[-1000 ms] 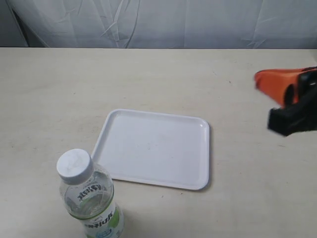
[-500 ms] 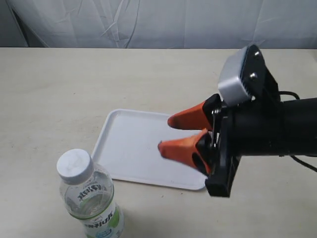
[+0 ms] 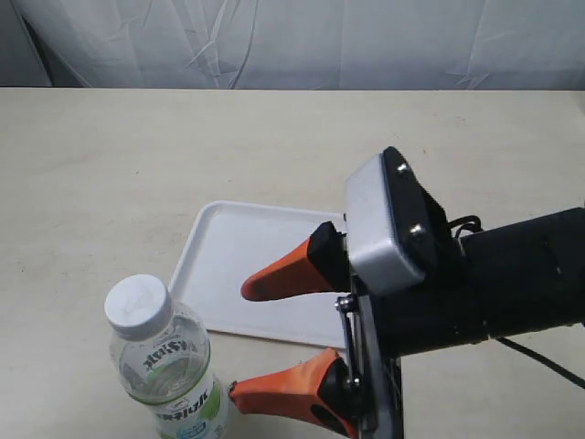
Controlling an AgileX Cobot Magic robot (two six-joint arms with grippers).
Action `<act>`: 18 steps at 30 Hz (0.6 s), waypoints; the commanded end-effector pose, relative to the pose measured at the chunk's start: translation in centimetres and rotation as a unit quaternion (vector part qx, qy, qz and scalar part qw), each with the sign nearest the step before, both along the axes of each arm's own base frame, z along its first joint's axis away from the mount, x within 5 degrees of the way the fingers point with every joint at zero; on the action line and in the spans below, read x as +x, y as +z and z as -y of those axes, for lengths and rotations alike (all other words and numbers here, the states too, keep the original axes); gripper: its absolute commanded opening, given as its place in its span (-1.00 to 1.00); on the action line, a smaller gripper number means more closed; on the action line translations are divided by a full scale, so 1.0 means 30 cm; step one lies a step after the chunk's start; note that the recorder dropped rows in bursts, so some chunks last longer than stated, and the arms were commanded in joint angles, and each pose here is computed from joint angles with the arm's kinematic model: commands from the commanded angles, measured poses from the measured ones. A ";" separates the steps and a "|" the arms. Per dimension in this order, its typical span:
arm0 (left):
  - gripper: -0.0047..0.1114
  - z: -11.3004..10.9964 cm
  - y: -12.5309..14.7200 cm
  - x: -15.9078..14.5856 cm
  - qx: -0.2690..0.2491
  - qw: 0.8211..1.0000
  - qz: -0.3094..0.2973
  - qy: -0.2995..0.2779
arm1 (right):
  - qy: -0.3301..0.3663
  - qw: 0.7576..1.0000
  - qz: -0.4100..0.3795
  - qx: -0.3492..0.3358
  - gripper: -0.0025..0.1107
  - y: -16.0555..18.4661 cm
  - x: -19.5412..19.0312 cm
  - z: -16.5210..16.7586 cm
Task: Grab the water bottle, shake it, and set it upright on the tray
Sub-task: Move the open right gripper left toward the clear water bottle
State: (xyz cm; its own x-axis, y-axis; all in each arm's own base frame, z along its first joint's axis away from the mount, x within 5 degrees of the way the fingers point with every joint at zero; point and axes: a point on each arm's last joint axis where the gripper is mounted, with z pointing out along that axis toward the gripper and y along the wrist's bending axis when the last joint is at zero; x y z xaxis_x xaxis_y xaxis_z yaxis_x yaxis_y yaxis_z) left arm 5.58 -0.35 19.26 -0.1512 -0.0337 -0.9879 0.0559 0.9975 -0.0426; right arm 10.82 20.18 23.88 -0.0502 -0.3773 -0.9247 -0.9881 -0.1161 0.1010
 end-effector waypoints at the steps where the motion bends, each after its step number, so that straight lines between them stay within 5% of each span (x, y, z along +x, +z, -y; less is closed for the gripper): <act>1: -0.91 0.000 -0.001 -0.001 0.000 1.000 0.003 0.000 | -0.024 0.999 0.026 -0.001 0.39 -0.025 0.017 -0.038; 18: -0.91 0.000 -0.001 -0.001 0.000 1.000 0.003 0.000 | 0.001 1.000 -0.020 -0.001 0.39 -0.064 0.011 -0.073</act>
State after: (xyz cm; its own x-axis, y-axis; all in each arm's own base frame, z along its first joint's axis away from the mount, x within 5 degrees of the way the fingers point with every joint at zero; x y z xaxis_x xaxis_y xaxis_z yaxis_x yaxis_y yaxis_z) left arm 5.58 -0.35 19.26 -0.1512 -0.0337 -0.9879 0.0559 0.9975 -0.0426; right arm 11.07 22.13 21.56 -0.0941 -0.3978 -0.9126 -0.9831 -0.1073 0.1482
